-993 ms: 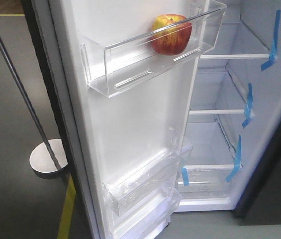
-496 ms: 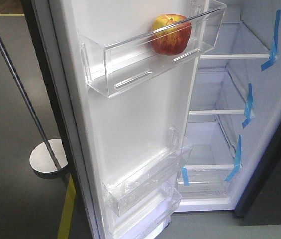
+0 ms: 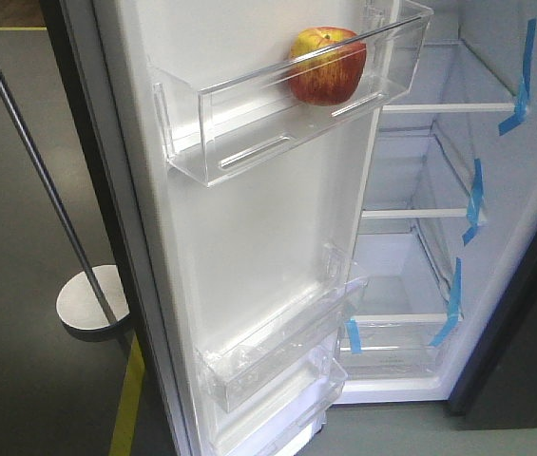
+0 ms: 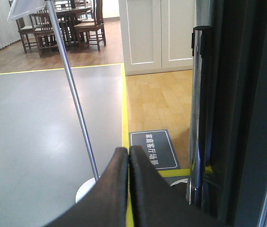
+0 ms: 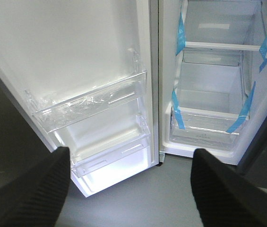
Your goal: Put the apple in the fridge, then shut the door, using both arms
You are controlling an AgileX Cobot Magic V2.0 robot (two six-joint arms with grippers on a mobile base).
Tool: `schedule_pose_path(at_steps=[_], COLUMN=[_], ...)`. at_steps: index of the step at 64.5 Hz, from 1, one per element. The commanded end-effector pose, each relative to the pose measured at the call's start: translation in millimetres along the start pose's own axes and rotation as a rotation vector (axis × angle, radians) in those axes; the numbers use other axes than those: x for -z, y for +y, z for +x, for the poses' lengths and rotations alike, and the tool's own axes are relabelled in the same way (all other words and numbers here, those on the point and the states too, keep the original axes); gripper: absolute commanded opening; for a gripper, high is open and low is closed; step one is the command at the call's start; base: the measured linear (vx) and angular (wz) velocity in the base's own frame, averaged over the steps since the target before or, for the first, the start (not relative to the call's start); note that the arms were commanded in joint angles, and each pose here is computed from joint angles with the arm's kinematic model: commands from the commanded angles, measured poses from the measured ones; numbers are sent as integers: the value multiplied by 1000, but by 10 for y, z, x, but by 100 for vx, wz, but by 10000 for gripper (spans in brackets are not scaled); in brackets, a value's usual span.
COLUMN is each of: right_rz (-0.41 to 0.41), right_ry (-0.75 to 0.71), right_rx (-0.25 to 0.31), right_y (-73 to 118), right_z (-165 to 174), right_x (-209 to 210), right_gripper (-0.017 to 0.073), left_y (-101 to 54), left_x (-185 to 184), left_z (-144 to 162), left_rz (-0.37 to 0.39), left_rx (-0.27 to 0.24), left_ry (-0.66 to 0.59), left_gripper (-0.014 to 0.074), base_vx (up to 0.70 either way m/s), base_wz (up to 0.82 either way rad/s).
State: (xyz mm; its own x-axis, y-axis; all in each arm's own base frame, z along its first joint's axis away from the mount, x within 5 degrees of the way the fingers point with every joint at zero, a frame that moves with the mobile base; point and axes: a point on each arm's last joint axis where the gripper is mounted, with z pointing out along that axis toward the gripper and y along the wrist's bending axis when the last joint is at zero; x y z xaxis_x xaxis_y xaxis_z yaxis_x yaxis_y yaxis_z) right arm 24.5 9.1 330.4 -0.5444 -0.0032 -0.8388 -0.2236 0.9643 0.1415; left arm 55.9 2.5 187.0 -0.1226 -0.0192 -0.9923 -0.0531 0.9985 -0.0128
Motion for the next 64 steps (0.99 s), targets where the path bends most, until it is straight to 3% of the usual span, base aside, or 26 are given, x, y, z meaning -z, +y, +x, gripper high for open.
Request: schedule_pose_path(at_steps=[1,21,26,27,28,35,45,53,64], right_rz=[2,2,2,3,3,2,2,2,2], right_ry=[-72,-72,-72,-71,-71,-71,-72,-72,-71], right_rx=[14,14,14,14,14,13,13,13,13], right_y=[9,9,9,8,8,9,9,9,9], right_z=[-110,-110,-110,-110,-110,-110,-110,-110,-110], right_x=[25,25,25,25,25,25,25,25,25], right_gripper=[508,508,508,508,508,508,508,508,508], left_y=[-1,-1,-6,-7,-7,11,3,-4,-18], left_x=[-1,-1,1,5,7,43,159,166,2], left_z=[-11,-11,-29,-53,-68,-236,-621,-1011,-1564], left_rz=[4,4,14,19,21,19,31,16,22], left_rx=[14,14,114,170,190,222,212,108,117], left_ry=[-67,-67,-82,-100,-113,-261,-351,-368,-293], left_gripper=[-6,-6,-6,-6,-6,-6,-6,-6,-6], base_vx=[0,0,0,0,0,0,0,0,0], base_wz=[0,0,0,0,0,0,0,0,0])
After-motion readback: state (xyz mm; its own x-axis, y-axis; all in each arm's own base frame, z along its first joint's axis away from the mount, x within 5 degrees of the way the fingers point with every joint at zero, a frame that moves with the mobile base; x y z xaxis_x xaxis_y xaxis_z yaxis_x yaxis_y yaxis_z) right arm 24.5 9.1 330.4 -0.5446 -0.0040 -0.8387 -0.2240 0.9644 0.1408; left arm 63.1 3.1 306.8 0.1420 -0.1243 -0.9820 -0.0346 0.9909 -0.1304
